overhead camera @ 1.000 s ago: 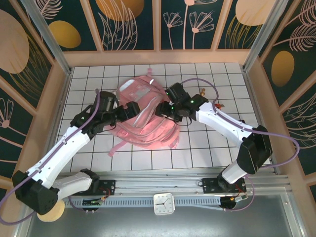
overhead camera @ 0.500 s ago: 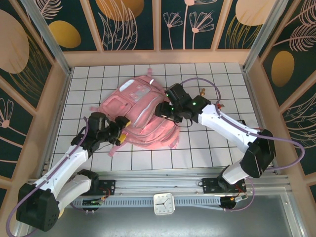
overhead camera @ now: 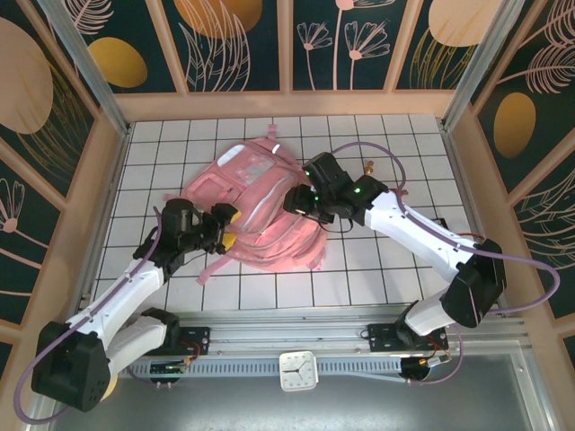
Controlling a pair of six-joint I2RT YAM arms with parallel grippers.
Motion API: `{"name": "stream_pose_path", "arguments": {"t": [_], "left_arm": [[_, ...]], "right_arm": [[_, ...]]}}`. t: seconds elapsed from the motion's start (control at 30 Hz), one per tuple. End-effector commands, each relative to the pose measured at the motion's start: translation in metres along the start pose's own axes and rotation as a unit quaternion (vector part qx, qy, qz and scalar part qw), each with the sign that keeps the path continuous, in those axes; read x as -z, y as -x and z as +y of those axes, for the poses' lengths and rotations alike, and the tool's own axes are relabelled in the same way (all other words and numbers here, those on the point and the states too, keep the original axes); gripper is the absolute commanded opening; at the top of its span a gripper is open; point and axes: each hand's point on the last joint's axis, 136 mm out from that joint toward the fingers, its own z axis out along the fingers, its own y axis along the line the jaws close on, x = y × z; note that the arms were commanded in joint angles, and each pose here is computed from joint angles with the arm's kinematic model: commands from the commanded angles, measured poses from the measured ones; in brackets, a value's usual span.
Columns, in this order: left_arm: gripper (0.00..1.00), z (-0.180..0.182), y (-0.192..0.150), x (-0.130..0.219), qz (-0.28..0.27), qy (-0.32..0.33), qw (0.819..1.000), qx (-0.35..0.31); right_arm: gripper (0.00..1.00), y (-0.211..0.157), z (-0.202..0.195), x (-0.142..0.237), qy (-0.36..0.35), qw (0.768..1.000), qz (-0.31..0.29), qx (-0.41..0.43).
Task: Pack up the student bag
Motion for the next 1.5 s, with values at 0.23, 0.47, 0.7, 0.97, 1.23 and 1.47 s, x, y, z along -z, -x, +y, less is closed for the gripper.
{"name": "stream_pose_path", "arguments": {"t": [0.23, 0.47, 0.7, 0.97, 1.23, 1.47], "left_arm": [[0.71, -0.016, 0.006, -0.015, 0.009, -0.015, 1.0, -0.013], [0.69, 0.004, 0.009, -0.02, 0.003, -0.012, 1.0, 0.008], [0.62, -0.001, 0.018, -0.031, -0.007, -0.011, 1.0, -0.008], [0.27, -0.011, 0.021, -0.035, -0.008, -0.014, 1.0, -0.025], [0.0, -0.024, 0.017, -0.031, -0.002, -0.028, 0.999, -0.037], [0.0, -0.047, 0.011, -0.026, 0.006, -0.05, 0.997, -0.051]], "right_arm": [[0.57, 0.005, -0.001, 0.007, -0.013, 1.0, -0.012, 0.002], [0.57, 0.006, -0.001, 0.006, -0.014, 1.0, -0.012, 0.0], [0.57, 0.01, 0.005, 0.006, -0.01, 1.0, -0.012, 0.0], [0.59, 0.004, 0.007, 0.006, -0.005, 1.0, -0.009, 0.003], [0.59, -0.031, 0.023, -0.008, -0.008, 1.0, 0.025, 0.017], [0.55, -0.065, 0.055, -0.035, -0.018, 0.996, 0.054, 0.064]]}}
